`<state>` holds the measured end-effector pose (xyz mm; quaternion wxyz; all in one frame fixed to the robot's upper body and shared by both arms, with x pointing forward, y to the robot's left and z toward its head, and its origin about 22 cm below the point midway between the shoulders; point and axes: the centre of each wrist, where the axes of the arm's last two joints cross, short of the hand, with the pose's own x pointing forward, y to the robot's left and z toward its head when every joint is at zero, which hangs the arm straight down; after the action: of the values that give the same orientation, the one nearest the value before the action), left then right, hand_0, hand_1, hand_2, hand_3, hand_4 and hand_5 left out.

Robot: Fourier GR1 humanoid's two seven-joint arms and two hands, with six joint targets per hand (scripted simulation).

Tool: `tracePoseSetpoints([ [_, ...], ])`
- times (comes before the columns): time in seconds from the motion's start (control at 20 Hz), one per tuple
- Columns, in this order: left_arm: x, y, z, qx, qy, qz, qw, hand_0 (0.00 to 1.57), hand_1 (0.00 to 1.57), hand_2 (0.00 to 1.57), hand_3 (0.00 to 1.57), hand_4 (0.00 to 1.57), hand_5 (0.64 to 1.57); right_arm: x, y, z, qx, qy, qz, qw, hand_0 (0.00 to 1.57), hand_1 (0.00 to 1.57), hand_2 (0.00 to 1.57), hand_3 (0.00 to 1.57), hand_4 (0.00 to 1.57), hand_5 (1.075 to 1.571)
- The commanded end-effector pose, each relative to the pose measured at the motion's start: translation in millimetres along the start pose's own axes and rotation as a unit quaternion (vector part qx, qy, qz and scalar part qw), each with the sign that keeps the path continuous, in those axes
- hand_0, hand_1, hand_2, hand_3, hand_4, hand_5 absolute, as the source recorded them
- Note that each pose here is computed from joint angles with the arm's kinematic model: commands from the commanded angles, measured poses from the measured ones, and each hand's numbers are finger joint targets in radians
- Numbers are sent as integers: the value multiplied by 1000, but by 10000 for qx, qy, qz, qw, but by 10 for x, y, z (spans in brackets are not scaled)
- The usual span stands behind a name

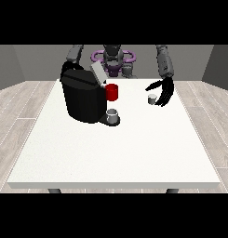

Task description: Insert the coffee pod into the coffee machine and close the lid

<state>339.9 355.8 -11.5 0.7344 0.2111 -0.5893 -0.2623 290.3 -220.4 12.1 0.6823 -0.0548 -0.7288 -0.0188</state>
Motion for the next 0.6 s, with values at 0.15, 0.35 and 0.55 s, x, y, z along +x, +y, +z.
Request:
tracePoseSetpoints([
  [0.15,-11,-97,-17,-246,99,-784,9966,547,547,697,454,0,1571,-181,-116,71,-98,258,-21,9996,0,0,0,0,520,1571],
  [0.35,-119,-62,-30,234,-77,-911,9955,695,695,831,592,0,1571,36,70,31,45,20,-46,10000,0,0,0,0,524,1571],
  [0.55,29,17,-134,573,-414,-929,9932,775,775,917,692,351,1571,-3,-118,-96,-142,-240,-237,9993,0,0,0,0,492,1571],
])
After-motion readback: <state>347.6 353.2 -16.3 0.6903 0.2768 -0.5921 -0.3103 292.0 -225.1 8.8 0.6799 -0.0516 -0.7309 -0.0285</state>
